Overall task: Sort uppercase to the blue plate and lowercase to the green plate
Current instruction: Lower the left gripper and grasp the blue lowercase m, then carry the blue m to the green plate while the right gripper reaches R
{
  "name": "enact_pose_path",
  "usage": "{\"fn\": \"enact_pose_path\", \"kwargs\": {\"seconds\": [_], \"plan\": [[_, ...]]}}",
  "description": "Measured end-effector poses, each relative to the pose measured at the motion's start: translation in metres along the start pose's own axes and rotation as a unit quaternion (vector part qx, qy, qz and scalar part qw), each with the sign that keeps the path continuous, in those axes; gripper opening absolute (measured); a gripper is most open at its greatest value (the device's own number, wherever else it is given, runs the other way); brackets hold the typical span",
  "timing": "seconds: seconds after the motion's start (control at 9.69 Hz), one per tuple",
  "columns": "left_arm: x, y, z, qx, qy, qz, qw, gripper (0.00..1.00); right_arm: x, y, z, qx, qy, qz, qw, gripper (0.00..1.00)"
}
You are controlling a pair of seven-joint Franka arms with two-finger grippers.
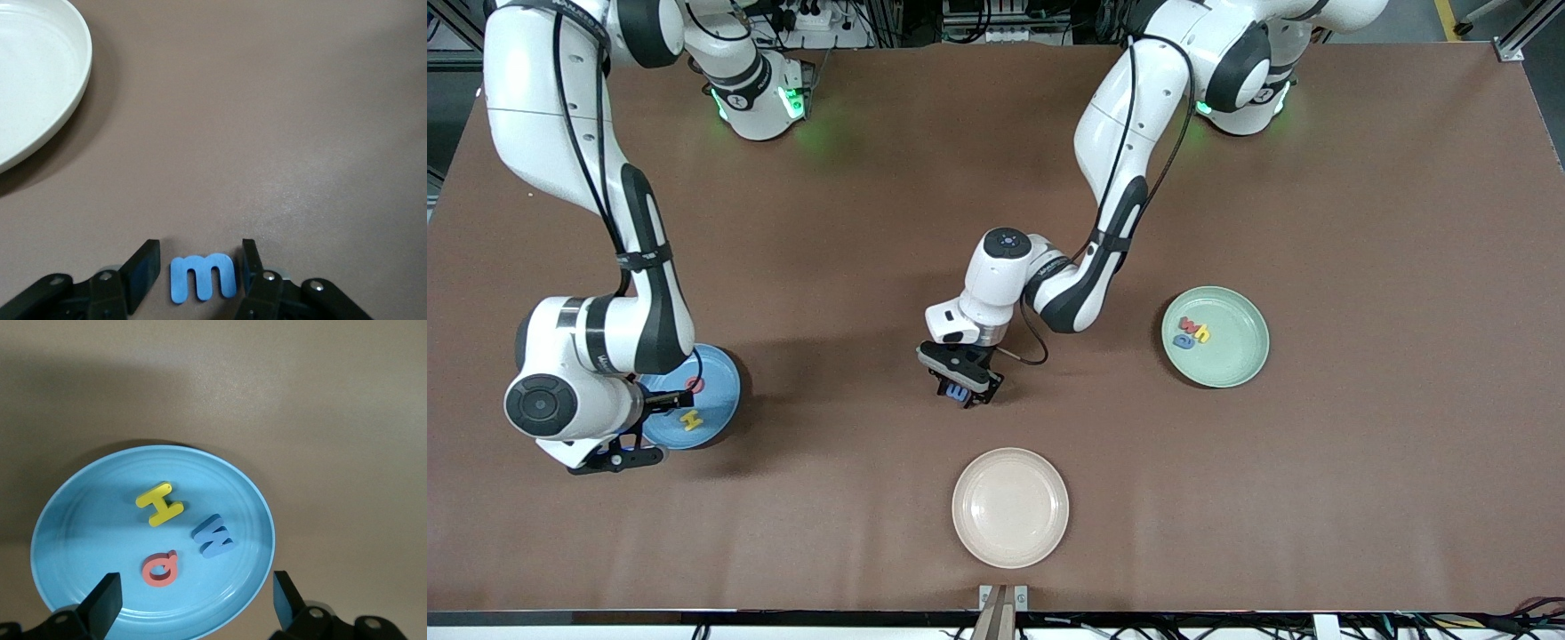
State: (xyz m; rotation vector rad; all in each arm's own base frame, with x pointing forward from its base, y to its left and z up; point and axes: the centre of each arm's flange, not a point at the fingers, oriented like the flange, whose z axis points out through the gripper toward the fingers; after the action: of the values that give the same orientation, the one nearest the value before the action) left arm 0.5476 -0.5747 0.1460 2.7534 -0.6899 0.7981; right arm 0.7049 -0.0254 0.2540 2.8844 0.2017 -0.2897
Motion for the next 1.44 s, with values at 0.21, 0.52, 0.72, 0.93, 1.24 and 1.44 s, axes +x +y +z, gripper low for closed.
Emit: {"fn": "enact_pose_path", "kwargs": {"seconds": [0.21, 0.52, 0.72, 0.93, 1.24, 1.44], "plan": [[0.0006, 0.0001, -0.001, 0.003, -0.006, 0.0, 1.0, 0.57, 0.0, 0.0, 0.0, 0.0, 0.0, 0.0, 1.0, 1.0], [0.0013, 0.0009, -0.0023, 0.006, -0.012, 0.0, 1.0, 0.54, 0.0, 0.0001, 0.0, 0.0, 0.0, 0.0, 1.0, 1.0], [0.0016, 0.0009, -0.0027, 0.006, -0.013, 0.0, 1.0, 0.52, 0.0, 0.0002, 0.0, 0.0, 0.0, 0.0, 1.0, 1.0], [0.0018, 0.0009, -0.0032, 0.007, -0.014, 0.0, 1.0, 0.5, -0.0003, 0.0021, 0.0005, 0.0, 0.0, 0.001, 1.0, 1.0], [0.0025, 0.0015, -0.0049, 0.008, -0.016, 0.0, 1.0, 0.43, -0.0012, 0.0074, 0.0019, 0.001, -0.001, 0.005, 1.0, 1.0], [0.0027, 0.0017, -0.0052, 0.008, -0.016, 0.0, 1.0, 0.41, -0.0011, 0.0071, 0.0019, 0.001, -0.001, 0.005, 1.0, 1.0]]}}
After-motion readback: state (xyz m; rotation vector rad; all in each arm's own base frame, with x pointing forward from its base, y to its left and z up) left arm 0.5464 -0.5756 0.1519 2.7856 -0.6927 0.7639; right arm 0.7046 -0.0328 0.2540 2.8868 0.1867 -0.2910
